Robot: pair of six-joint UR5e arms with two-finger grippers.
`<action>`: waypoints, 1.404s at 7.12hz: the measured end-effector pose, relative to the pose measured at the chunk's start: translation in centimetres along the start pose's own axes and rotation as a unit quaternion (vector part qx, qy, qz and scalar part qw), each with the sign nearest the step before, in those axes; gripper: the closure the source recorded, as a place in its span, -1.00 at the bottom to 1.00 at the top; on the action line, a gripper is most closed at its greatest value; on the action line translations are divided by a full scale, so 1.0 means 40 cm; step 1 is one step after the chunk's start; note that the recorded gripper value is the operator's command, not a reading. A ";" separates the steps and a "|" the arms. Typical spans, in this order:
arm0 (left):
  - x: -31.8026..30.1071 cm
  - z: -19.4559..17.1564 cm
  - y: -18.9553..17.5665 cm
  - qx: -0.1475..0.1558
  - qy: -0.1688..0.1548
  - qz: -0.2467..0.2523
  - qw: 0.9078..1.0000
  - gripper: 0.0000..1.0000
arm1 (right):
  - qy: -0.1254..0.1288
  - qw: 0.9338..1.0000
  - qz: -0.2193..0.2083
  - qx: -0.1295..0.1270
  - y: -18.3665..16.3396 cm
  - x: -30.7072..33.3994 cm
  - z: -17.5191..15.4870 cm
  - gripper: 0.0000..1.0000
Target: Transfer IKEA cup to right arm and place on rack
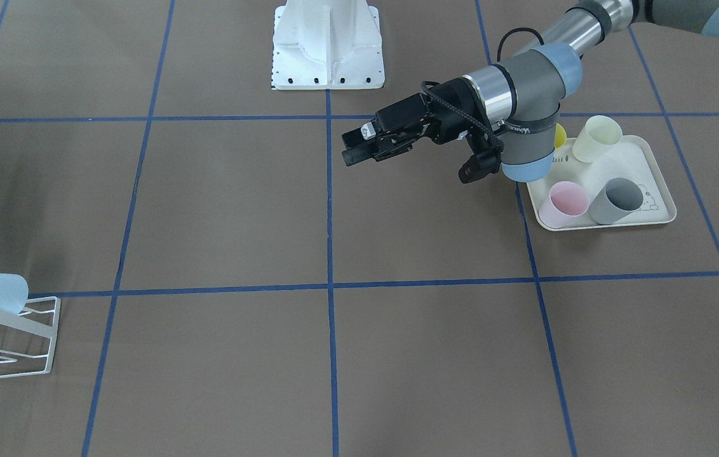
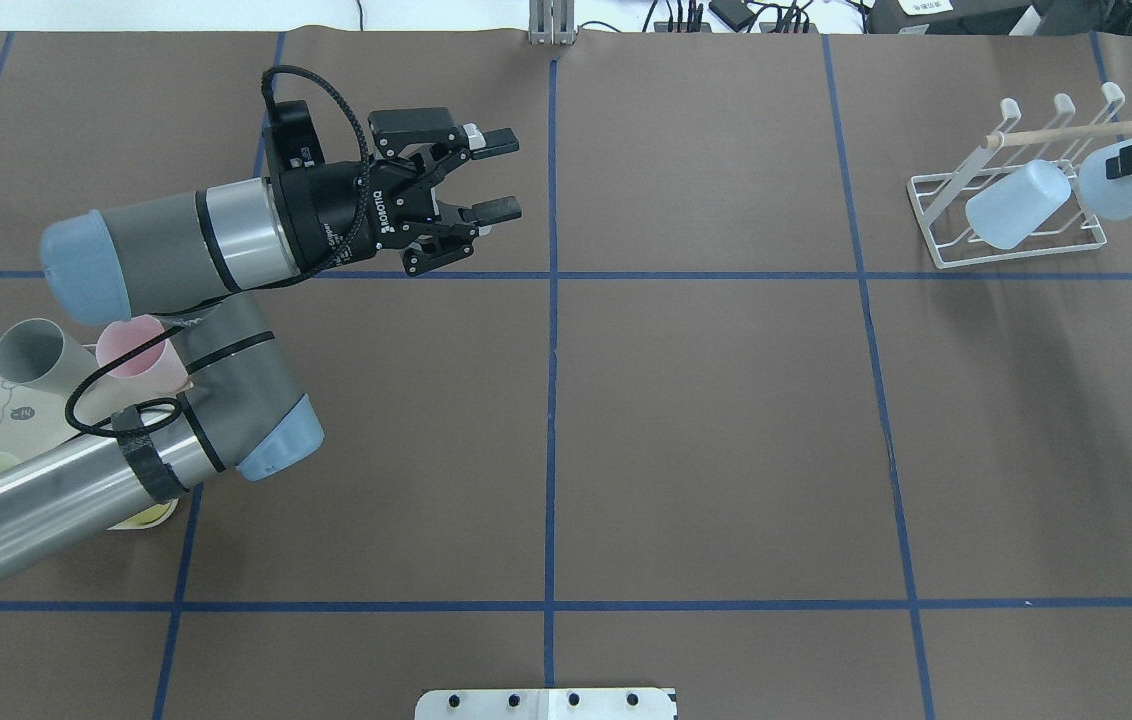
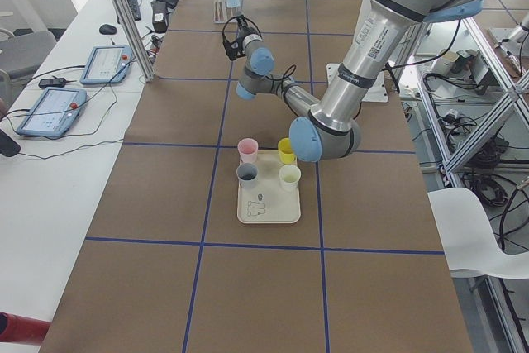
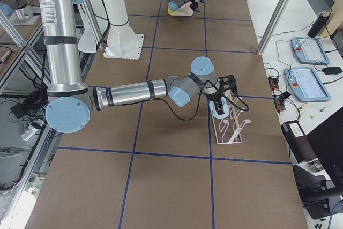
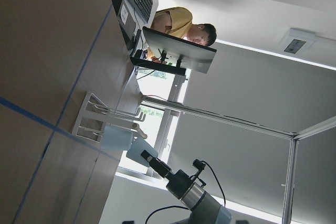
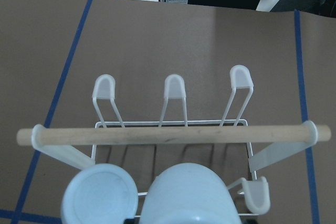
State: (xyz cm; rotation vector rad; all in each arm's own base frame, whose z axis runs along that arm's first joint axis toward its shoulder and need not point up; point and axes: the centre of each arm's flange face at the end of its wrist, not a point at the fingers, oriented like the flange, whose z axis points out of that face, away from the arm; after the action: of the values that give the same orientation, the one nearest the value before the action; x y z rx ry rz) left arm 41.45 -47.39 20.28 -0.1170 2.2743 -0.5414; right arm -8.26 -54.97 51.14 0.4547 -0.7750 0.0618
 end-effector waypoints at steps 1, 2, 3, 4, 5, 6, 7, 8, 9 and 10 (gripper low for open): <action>0.000 0.000 0.000 0.000 0.000 0.000 1.000 -0.41 | -0.008 1.000 -0.001 -0.003 -0.004 -0.009 -0.001 1.00; 0.000 0.000 0.000 0.000 0.000 0.000 1.000 -0.41 | -0.012 1.000 -0.002 -0.004 -0.011 -0.016 -0.002 1.00; -0.001 0.000 -0.001 0.000 0.000 0.000 1.000 -0.41 | -0.014 1.000 -0.003 -0.003 -0.016 -0.020 -0.003 1.00; 0.000 0.000 0.000 0.000 0.000 0.000 1.000 -0.41 | -0.015 1.000 -0.004 -0.003 -0.019 -0.022 -0.004 1.00; 0.000 0.000 0.000 0.000 0.000 0.000 1.000 -0.41 | -0.015 1.000 -0.004 -0.002 -0.021 -0.023 -0.004 1.00; 0.000 0.000 0.000 0.000 0.000 0.000 1.000 -0.41 | -0.014 1.000 -0.003 -0.002 -0.023 -0.023 -0.003 1.00; -0.001 0.000 -0.001 0.000 0.000 0.000 1.000 -0.41 | -0.013 1.000 -0.004 -0.002 -0.024 -0.021 -0.001 1.00; -0.001 0.000 -0.001 0.000 -0.001 0.000 1.000 -0.41 | -0.011 1.000 -0.004 -0.003 -0.024 -0.017 0.005 1.00; -0.002 0.000 -0.002 0.001 -0.001 0.000 1.000 -0.41 | -0.009 1.000 -0.005 -0.005 -0.026 -0.013 0.013 1.00; -0.002 0.000 -0.002 0.001 -0.001 0.000 1.000 -0.41 | -0.008 1.000 -0.005 -0.007 -0.031 -0.010 0.022 1.00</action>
State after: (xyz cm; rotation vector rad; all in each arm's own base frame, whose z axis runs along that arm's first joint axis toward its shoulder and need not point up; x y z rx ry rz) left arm 41.51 -47.43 20.37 -0.1172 2.2720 -0.5431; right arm -8.87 -56.42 50.95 0.4463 -0.7883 0.0445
